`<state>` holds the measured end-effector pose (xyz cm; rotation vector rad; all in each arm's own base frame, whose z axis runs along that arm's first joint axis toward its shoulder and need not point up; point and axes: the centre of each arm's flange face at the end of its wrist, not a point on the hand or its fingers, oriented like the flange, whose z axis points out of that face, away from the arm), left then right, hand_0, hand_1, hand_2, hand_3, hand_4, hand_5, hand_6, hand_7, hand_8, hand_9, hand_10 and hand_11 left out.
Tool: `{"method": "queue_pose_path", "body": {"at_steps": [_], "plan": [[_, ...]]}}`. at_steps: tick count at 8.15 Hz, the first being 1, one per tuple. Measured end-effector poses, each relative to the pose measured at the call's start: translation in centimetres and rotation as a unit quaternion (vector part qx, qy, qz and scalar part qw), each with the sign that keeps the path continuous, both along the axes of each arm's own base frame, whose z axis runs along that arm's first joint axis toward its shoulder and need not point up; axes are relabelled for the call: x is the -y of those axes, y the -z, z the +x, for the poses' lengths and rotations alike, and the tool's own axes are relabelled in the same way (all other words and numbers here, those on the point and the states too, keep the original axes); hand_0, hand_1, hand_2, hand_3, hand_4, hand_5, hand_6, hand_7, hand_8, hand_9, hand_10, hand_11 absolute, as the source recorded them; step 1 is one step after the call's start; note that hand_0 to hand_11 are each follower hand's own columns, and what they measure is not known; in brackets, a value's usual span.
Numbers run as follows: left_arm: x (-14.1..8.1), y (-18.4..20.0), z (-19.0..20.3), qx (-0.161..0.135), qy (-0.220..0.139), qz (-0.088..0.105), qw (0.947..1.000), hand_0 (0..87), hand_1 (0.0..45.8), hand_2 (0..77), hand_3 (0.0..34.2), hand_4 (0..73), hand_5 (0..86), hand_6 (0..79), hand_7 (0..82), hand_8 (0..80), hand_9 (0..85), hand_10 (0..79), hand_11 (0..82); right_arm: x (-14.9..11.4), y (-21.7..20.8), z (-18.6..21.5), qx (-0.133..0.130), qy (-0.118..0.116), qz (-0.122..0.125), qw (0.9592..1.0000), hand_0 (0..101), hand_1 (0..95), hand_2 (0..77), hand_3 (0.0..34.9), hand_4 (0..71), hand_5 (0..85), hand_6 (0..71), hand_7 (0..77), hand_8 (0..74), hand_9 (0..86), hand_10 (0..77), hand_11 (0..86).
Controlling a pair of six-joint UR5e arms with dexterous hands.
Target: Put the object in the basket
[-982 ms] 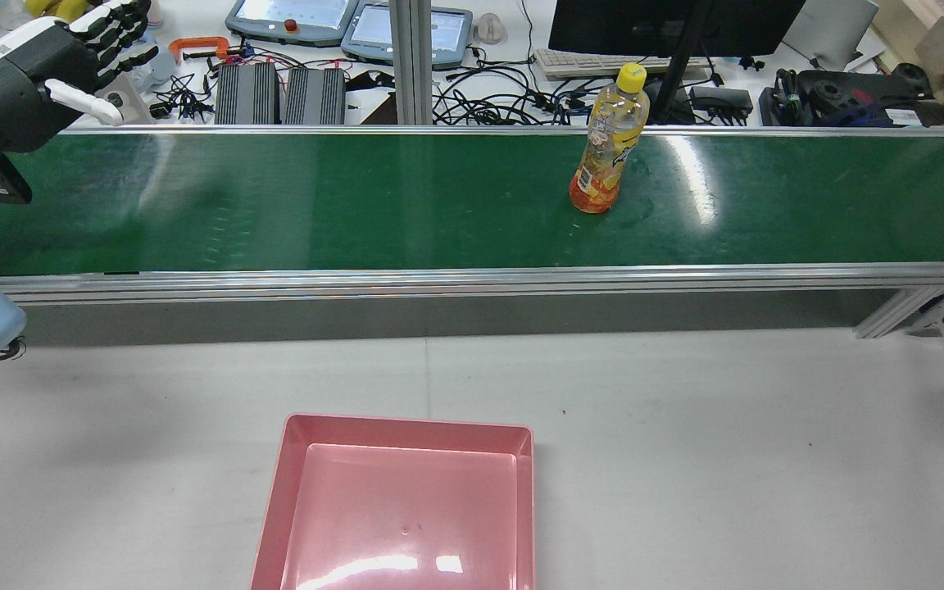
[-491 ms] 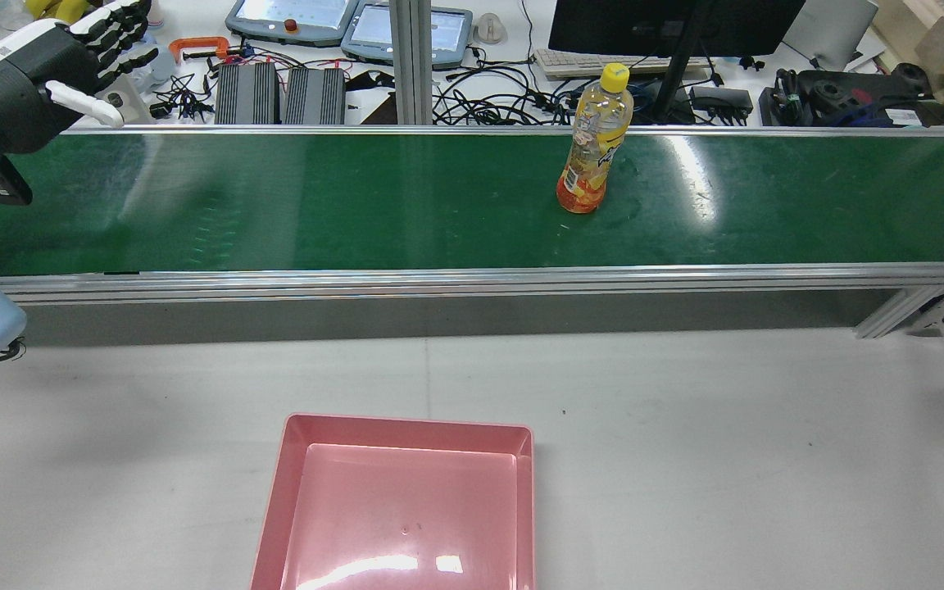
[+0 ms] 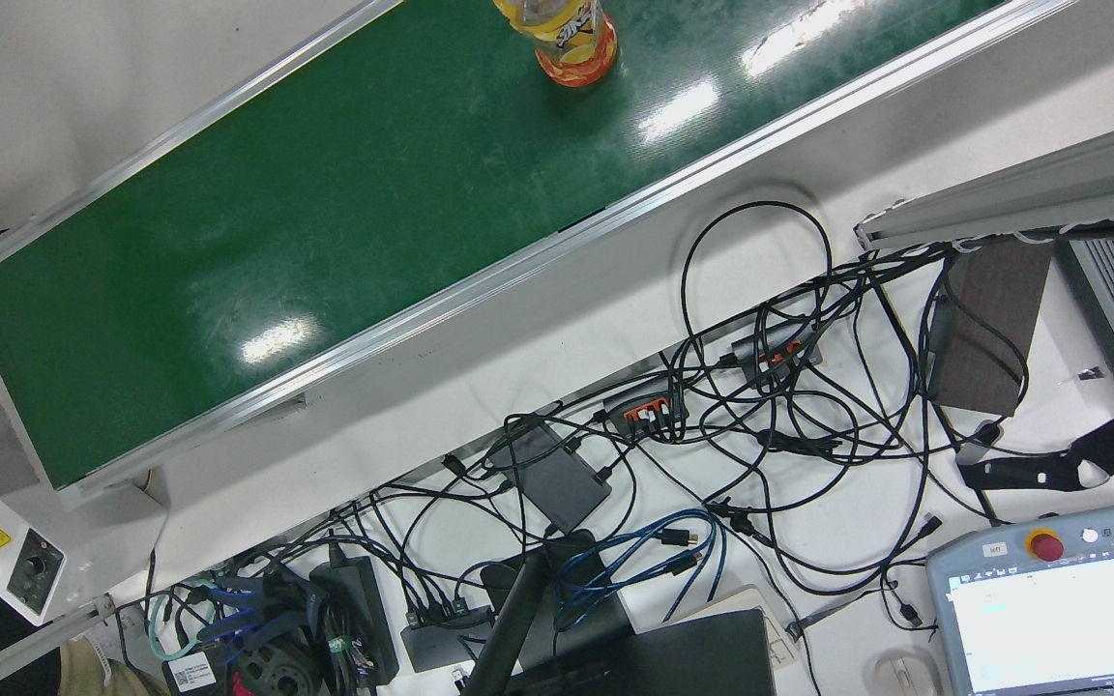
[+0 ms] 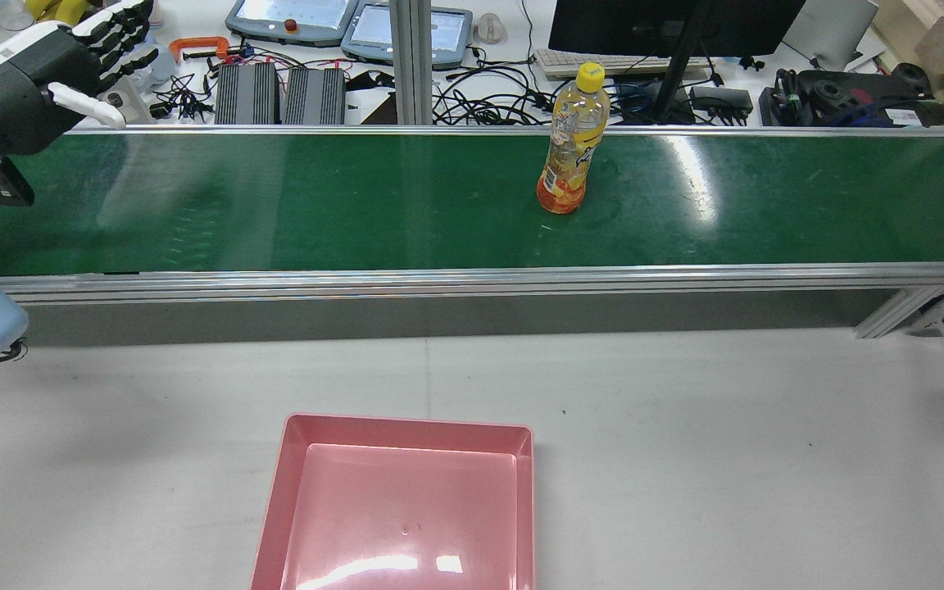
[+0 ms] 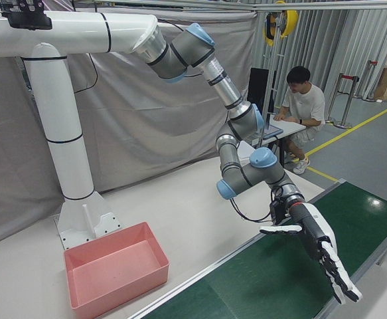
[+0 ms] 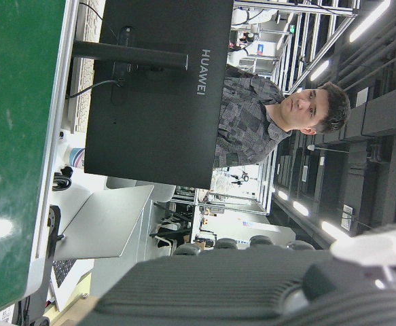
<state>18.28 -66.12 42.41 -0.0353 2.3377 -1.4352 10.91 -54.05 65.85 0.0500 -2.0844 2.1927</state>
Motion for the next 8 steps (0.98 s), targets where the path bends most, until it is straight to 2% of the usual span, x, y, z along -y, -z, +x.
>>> {"method": "queue_pose_path", "body": {"at_steps": [4,6,8], "plan": [[0.04,-0.03,-0.02,0.000,0.000,-0.001,1.0000,53.8,8.7,0.0,0.0,3.3,7.6,1.1,0.5,1.1,1.6,1.6,3.3,0.01,0.01,-0.02,0.000,0.000,0.000,1.0000,0,0.0,0.5,0.3,0.0,0.0,0.0,0.5,0.0,0.0,0.0,0.0],[0.03,-0.02,0.01,0.000,0.000,0.000,1.0000,53.8,8.7,0.0,0.0,3.3,7.6,1.1,0.5,0.5,3.3,4.4,7.6,0.01,0.01,-0.02,0.000,0.000,0.000,1.0000,0,0.0,0.5,0.3,0.0,0.0,0.0,0.5,0.0,0.0,0.0,0.0],[0.04,0.07,0.07,0.000,0.000,0.000,1.0000,54.0,8.7,0.0,0.0,3.3,7.6,1.1,0.5,0.5,1.6,4.4,7.6,0.00,0.01,0.00,0.000,0.000,0.000,1.0000,0,0.0,0.5,0.3,0.0,0.0,0.0,0.5,0.0,0.0,0.0,0.0]]}}
